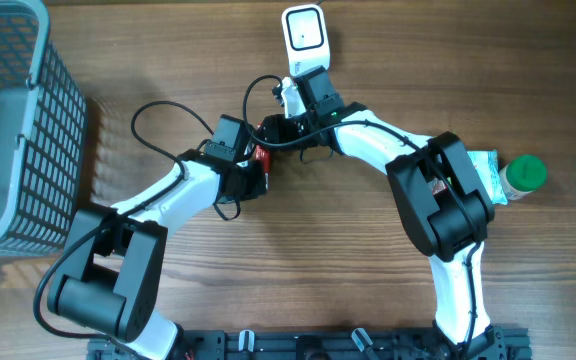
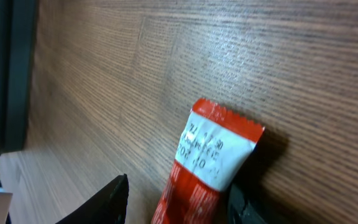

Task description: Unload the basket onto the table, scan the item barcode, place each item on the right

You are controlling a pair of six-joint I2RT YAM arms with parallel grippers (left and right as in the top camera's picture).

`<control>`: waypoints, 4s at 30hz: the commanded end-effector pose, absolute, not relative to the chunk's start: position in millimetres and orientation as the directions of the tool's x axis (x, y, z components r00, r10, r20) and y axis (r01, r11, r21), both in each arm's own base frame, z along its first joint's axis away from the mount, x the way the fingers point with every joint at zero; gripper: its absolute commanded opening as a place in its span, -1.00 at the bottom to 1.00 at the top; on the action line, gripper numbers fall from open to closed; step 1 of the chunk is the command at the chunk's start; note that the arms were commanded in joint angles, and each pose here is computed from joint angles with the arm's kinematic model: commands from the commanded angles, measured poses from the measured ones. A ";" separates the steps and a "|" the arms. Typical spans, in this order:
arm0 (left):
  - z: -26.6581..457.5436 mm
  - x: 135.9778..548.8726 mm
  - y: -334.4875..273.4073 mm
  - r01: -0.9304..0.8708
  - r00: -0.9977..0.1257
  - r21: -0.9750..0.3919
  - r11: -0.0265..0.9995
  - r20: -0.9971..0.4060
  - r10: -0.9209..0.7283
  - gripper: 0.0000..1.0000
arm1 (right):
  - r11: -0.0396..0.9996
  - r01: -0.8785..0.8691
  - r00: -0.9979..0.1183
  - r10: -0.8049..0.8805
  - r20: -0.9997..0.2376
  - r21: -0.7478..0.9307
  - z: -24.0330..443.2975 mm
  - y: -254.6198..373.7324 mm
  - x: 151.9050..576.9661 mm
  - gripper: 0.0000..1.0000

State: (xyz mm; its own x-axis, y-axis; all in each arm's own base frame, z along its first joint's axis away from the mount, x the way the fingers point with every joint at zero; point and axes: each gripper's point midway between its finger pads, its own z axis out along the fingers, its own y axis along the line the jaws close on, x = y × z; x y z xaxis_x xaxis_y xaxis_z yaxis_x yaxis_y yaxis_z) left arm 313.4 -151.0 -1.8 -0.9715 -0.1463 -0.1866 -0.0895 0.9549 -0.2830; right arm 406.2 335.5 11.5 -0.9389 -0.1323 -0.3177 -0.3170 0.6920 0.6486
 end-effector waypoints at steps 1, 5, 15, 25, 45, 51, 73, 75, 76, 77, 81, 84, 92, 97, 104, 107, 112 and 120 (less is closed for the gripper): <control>-11.0 312.0 -146.5 -0.102 -0.974 -0.255 0.961 -0.172 -0.149 -0.90 | 0.734 -0.246 -0.968 -0.161 -0.191 0.632 -37.5 331.7 376.6 0.02; -11.2 312.3 -145.7 -0.103 -0.973 -0.251 0.963 -0.175 -0.149 -0.91 | 0.759 -0.207 -0.977 -0.126 -0.172 0.617 -40.6 328.9 378.1 0.02; -11.5 311.2 -145.3 -0.104 -0.974 -0.248 0.963 -0.170 -0.149 -0.91 | 0.746 -0.240 -0.961 -0.090 -0.263 0.621 -20.5 325.4 402.8 -0.05; -11.5 311.2 -145.3 -0.104 -0.974 -0.248 0.963 -0.170 -0.149 -0.92 | 0.720 -0.303 -0.921 -0.052 -0.386 0.624 24.7 331.0 430.9 -0.89; -11.5 311.4 -145.2 -0.104 -0.974 -0.249 0.963 -0.171 -0.150 -0.92 | 0.742 -0.383 -0.869 -0.086 -0.488 0.550 6.1 358.4 432.7 -0.91; -11.5 311.5 -145.2 -0.104 -0.974 -0.249 0.963 -0.172 -0.150 -0.92 | 0.780 -0.331 -0.902 -0.097 -0.421 0.531 -13.6 345.3 424.6 -0.91; -7.9 328.2 -142.1 -0.102 -0.956 -0.232 0.967 -0.247 -0.160 -0.92 | 0.914 -0.005 -0.998 -0.029 0.051 0.405 -19.8 254.1 349.4 -0.91; -7.5 329.3 -142.5 -0.100 -0.955 -0.235 0.967 -0.251 -0.160 -0.92 | 0.913 -0.042 -0.996 -0.069 0.052 0.406 -19.6 255.8 344.1 -0.91; -7.3 329.8 -142.6 -0.100 -0.954 -0.235 0.967 -0.254 -0.160 -0.92 | 0.905 -0.060 -0.995 -0.087 0.046 0.421 -16.4 258.7 343.3 -0.91; -7.1 330.6 -142.1 -0.096 -0.953 -0.232 0.968 -0.258 -0.157 -0.92 | 0.897 -0.076 -0.994 -0.101 0.034 0.436 -12.2 261.3 344.2 -0.91; -0.8 334.5 -141.1 -0.057 -0.952 -0.227 0.972 -0.282 -0.122 -0.92 | 0.876 -0.108 -0.994 -0.097 -0.047 0.470 17.4 263.1 359.2 -0.90; 18.9 334.7 -139.7 -0.063 -0.950 -0.252 0.966 -0.281 -0.136 -0.92 | 0.862 -0.121 -0.990 -0.069 -0.121 0.493 48.9 257.4 372.1 -0.90; 48.6 303.9 -167.5 -0.022 -0.980 -0.428 0.903 -0.169 -0.105 -0.92 | 0.868 -0.117 -0.985 -0.042 -0.165 0.483 62.3 244.5 383.1 -0.57; 36.0 284.6 -169.3 -0.029 -0.991 -0.416 0.909 -0.107 -0.081 -0.92 | 0.871 -0.151 -0.978 -0.063 -0.199 0.468 62.2 230.7 392.2 0.04; 16.6 275.7 -179.8 -0.012 -0.996 -0.409 0.912 -0.079 -0.048 -0.92 | 0.889 -0.150 -0.976 -0.065 -0.206 0.432 55.0 205.8 400.3 0.10; 9.2 272.2 -186.3 0.002 -0.997 -0.404 0.915 -0.068 -0.028 -0.92 | 0.890 -0.159 -0.978 -0.082 -0.194 0.427 49.5 204.1 394.7 0.12; 0.6 267.6 -188.8 0.005 -0.999 -0.394 0.919 -0.045 -0.014 -0.92 | 0.876 -0.161 -0.982 -0.095 -0.165 0.456 40.8 209.8 382.8 0.14; -9.6 273.8 -191.0 0.008 -0.998 -0.394 0.919 -0.055 -0.014 -0.92 | 0.851 -0.164 -0.983 -0.102 -0.151 0.499 36.0 234.9 369.7 0.14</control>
State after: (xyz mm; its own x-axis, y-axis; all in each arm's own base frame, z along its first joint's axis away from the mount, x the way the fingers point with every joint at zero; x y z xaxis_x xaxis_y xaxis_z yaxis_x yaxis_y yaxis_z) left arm 278.7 -192.2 0.8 -0.9965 -0.0248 -0.0799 0.0095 0.9153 -0.4026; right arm 382.6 219.7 40.2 -0.9797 -0.0884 -0.1802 -0.1646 0.8675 0.4694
